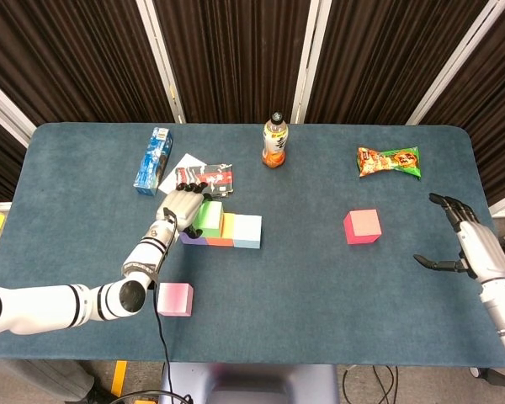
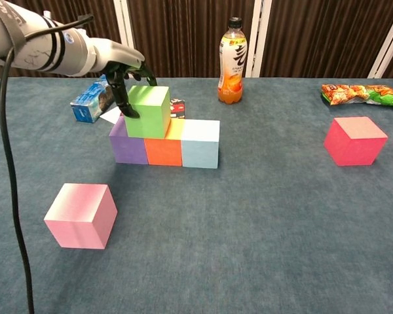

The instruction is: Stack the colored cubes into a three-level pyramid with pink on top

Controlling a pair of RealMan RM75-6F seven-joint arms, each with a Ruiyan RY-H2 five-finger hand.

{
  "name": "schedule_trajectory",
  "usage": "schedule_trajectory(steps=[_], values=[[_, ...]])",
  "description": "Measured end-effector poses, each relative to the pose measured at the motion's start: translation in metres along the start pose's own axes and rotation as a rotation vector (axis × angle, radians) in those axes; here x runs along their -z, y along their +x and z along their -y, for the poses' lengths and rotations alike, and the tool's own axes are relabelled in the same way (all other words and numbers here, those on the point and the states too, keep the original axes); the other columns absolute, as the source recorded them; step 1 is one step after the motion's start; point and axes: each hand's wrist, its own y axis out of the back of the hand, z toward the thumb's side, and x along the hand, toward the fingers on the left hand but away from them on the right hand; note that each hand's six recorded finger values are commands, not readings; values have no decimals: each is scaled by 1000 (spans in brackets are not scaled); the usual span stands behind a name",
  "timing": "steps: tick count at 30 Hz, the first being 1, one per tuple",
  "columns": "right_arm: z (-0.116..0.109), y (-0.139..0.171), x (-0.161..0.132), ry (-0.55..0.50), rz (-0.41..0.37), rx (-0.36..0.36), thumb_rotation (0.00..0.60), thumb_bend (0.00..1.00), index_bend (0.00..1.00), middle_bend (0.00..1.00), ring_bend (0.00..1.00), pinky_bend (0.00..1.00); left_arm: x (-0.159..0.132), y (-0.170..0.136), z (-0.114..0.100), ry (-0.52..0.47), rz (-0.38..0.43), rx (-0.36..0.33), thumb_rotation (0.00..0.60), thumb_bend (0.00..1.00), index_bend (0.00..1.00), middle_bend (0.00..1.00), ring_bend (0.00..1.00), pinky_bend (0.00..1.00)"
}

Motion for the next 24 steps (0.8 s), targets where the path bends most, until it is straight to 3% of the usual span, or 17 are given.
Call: schedule_trajectory(steps=[3,8,17,24], values=[[0,0,1,0,2,-1,600,270,156,203,40,114,0,0,1,1,-3,1,600,313,147,4,0,76],[1,0,1,-2,0,-2,600,270,155,203,40,114,-1,-1,1,1,-6,-4,600,313,100,0,0,81],[0,1,1,-4,0,2,600,270,155,201,40,114,-1,-1,1,9,-5,-16,600,310,243,3,0,83],[-1,1,0,-4,-3,5,600,270,154,201,39,114,-2,-1,-1,8,-1,-27,600,309,261,7,0,84]])
